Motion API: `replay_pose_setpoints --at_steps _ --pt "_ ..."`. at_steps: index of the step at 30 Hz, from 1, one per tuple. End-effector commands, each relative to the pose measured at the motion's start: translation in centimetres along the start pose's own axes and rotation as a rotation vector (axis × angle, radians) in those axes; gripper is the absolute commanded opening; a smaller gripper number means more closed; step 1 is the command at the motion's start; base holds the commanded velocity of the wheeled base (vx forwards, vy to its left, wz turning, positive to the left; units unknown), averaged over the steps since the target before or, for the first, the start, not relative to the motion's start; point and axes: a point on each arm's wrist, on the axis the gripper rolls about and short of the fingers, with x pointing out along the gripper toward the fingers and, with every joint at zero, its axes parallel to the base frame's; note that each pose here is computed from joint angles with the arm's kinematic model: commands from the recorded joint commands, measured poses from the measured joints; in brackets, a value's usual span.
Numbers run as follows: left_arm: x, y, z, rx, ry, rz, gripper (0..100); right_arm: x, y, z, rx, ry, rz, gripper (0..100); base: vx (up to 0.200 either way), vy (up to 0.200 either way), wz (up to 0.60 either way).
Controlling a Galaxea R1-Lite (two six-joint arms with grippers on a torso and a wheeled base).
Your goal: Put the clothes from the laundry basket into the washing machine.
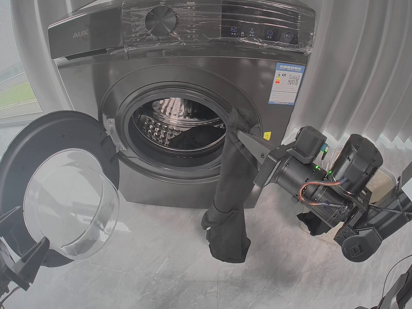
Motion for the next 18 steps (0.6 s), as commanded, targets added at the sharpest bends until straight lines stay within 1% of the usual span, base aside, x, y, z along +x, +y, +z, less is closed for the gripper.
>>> replay_pose_setpoints --at_steps 1,2,7,10,13,14,18 --pt "6.0 1.9 0.0 -0.024 0.177 -0.086 100 1.2 0.4 1.3 0.053 -0.032 0.01 0 0.0 0.0 0.0" --pt "6.4 1.9 0.0 -0.021 0.19 -0.1 100 1.3 0.4 1.5 0.052 -0.038 0.011 0 0.0 0.0 0.0" --pt "8.2 1.6 -0.2 -0.038 0.251 -0.183 100 1.7 0.3 1.9 0.051 -0.058 0.011 0 0.0 0.0 0.0" --pt "9.5 1.5 -0.5 -0.038 0.269 -0.211 100 1.7 0.4 2.0 0.051 -0.062 0.013 0 0.0 0.0 0.0" --pt "10.3 1.6 -0.6 -0.039 0.271 -0.223 100 1.7 0.4 2.0 0.051 -0.062 0.013 0 0.0 0.0 0.0" --pt "11.6 1.7 -1.0 -0.038 0.272 -0.23 100 1.7 0.4 1.9 0.052 -0.061 0.013 0 0.0 0.0 0.0" --pt "13.4 1.9 -1.7 -0.043 0.296 -0.238 100 1.7 0.4 2.0 0.052 -0.064 0.012 0 0.0 0.0 0.0"
